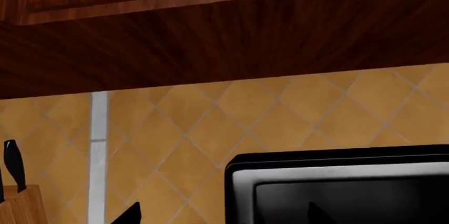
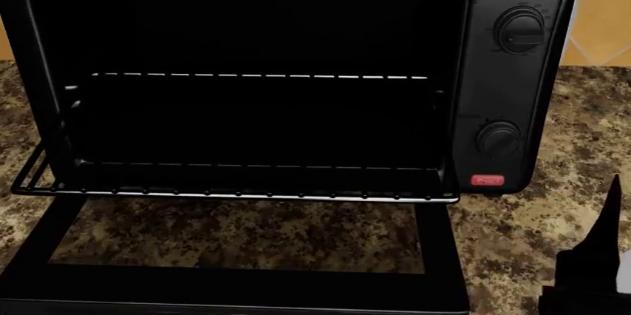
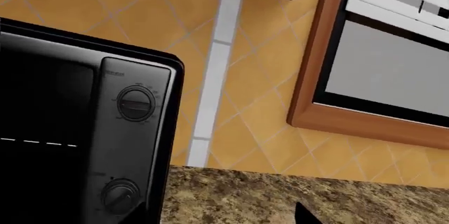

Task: Place the baguette on the rack of the toaster oven.

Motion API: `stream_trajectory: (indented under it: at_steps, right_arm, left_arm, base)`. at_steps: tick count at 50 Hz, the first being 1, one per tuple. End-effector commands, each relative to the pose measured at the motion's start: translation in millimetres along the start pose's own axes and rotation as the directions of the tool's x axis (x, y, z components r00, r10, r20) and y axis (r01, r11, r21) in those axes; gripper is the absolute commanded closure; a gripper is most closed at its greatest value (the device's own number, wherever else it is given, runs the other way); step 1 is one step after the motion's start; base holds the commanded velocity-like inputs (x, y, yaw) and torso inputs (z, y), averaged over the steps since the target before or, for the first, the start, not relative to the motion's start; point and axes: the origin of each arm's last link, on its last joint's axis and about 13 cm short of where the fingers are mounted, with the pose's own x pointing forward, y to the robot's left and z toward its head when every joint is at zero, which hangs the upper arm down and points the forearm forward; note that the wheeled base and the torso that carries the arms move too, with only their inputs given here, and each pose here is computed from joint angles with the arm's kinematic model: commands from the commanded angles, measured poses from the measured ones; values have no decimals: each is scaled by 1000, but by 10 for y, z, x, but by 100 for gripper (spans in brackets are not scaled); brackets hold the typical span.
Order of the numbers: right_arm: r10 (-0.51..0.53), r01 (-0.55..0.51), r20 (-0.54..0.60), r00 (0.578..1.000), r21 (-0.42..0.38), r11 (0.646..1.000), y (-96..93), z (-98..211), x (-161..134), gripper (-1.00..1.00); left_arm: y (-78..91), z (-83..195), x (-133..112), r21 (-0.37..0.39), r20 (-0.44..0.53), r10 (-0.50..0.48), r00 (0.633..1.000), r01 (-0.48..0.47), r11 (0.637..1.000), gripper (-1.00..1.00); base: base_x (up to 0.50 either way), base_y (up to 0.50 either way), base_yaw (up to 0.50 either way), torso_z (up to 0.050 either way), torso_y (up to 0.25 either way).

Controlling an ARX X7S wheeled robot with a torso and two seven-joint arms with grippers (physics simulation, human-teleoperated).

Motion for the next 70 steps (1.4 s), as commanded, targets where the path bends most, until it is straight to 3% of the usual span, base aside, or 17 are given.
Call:
stream_trajectory:
  at_steps: [1, 8, 12, 15, 16, 20, 40, 51, 70]
  right_arm:
    - [-22, 16, -114, 993, -51, 999, -139, -36, 0, -100]
    - [-52, 35, -175, 983, -101, 994, -217, -31, -45, -100]
    - [-49, 39, -192, 980, -57, 998, -263, 3, -88, -100]
    - [-79, 54, -216, 973, -118, 992, -276, -14, -123, -100]
    - [-66, 46, -234, 970, -89, 995, -297, -25, -147, -100]
    - [-88, 60, -268, 959, -110, 992, -355, -21, -177, -100]
    - [-86, 55, -268, 960, -121, 991, -362, -10, -186, -100]
    - [-6, -52, -290, 957, -195, 979, -435, 76, -265, -100]
    - [-4, -83, -380, 925, -210, 974, -799, -34, -326, -100]
  left_arm:
    - [-11, 12, 20, 5, 2, -10, 1000, 10, 1000, -100]
    - [-9, 29, 13, 5, 2, -13, 1000, 13, 1000, -100]
    - [-7, 13, 15, 2, -1, -9, 1000, 9, 1000, -100]
    - [-5, 17, 22, 0, 3, -5, 1000, 5, 1000, -100]
    - [-2, 10, 21, -3, 1, -1, 1000, 1, 1000, -100]
    - [-8, 13, 21, 1, 1, -12, 1000, 12, 1000, -100]
    - [-4, 11, 19, 1, 0, -11, 1000, 11, 1000, -100]
    - [-11, -13, 16, -3, -14, -22, 1000, 22, 1000, -100]
    - [-15, -21, 27, 3, -24, -9, 1000, 9, 1000, -100]
  base:
    - [0, 0, 0, 0, 0]
    - [0, 0, 0, 0, 0]
    - [0, 0, 0, 0, 0]
    - [0, 0, 0, 0, 0]
    - [0, 0, 0, 0, 0]
    - [0, 0, 0, 0, 0]
    - [0, 0, 0, 0, 0]
    - [0, 0, 0, 0, 0]
    - [0, 0, 0, 0, 0]
